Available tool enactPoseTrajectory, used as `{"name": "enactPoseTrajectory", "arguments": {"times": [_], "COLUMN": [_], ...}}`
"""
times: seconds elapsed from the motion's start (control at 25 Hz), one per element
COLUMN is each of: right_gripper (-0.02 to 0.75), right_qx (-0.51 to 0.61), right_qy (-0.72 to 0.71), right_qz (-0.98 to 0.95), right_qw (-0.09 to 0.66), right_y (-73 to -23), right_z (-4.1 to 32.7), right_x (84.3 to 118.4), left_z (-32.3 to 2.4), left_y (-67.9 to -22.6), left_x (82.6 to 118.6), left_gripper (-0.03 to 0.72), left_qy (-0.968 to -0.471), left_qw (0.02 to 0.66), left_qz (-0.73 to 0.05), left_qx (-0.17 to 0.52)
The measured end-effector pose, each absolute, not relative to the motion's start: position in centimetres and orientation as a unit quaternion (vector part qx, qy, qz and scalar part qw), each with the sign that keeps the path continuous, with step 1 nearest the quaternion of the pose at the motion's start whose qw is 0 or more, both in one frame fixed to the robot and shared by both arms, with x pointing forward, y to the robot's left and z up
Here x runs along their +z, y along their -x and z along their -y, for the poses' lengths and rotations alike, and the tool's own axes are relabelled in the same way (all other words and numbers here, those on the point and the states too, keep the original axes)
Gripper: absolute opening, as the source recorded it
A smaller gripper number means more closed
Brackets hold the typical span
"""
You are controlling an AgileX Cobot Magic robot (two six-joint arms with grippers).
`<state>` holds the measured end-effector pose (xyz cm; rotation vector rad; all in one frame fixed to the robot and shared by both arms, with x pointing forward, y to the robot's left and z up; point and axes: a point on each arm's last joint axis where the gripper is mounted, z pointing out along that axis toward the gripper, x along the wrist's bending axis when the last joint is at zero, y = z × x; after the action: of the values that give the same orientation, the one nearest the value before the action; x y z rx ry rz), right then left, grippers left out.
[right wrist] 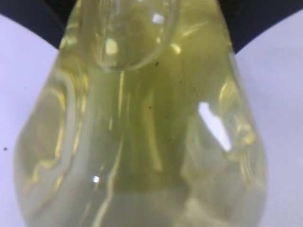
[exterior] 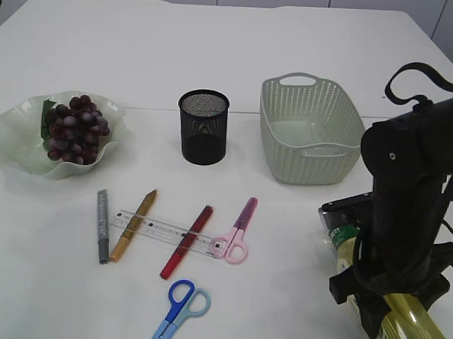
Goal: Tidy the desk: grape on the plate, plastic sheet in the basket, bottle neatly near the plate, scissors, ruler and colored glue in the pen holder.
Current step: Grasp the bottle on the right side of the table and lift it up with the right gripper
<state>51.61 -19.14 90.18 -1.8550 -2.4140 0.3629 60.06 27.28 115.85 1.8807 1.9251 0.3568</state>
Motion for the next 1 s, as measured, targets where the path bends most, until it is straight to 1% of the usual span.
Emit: {"name": "enactPoseTrajectory", "arguments": {"times": [0.24, 0.36, 0.52, 0.72, 1.0], "right_gripper": [0.418, 0.417, 0.417, 0.417, 0.417], "right_qx": [0.116, 0.091, 0.033, -0.051, -0.189], "right_qy": [0.606, 0.61, 0.605, 0.587, 0.547], "right_qz": [0.786, 0.786, 0.796, 0.808, 0.816], "right_qw": [0.038, 0.035, 0.014, 0.009, -0.005], "right_y": [-51.6, -51.5, -50.8, -48.6, -44.9], "right_z": [19.1, 18.9, 19.0, 19.1, 19.4], "right_x": [90.3, 91.0, 93.8, 96.9, 99.8], "left_z": [-27.3, -27.3, -27.3, -27.3, -27.3], "left_y": [-60.1, -60.1, -60.1, -60.1, -60.1], "left_x": [115.8, 115.8, 115.8, 115.8, 115.8], "left_gripper": [0.434, 0.434, 0.434, 0.434, 0.434], "left_qy": [-0.677, -0.677, -0.677, -0.677, -0.677], "left_qw": [0.212, 0.212, 0.212, 0.212, 0.212], "left_qz": [-0.693, -0.693, -0.693, -0.693, -0.693], "left_qx": [0.128, 0.128, 0.129, 0.129, 0.128]}}
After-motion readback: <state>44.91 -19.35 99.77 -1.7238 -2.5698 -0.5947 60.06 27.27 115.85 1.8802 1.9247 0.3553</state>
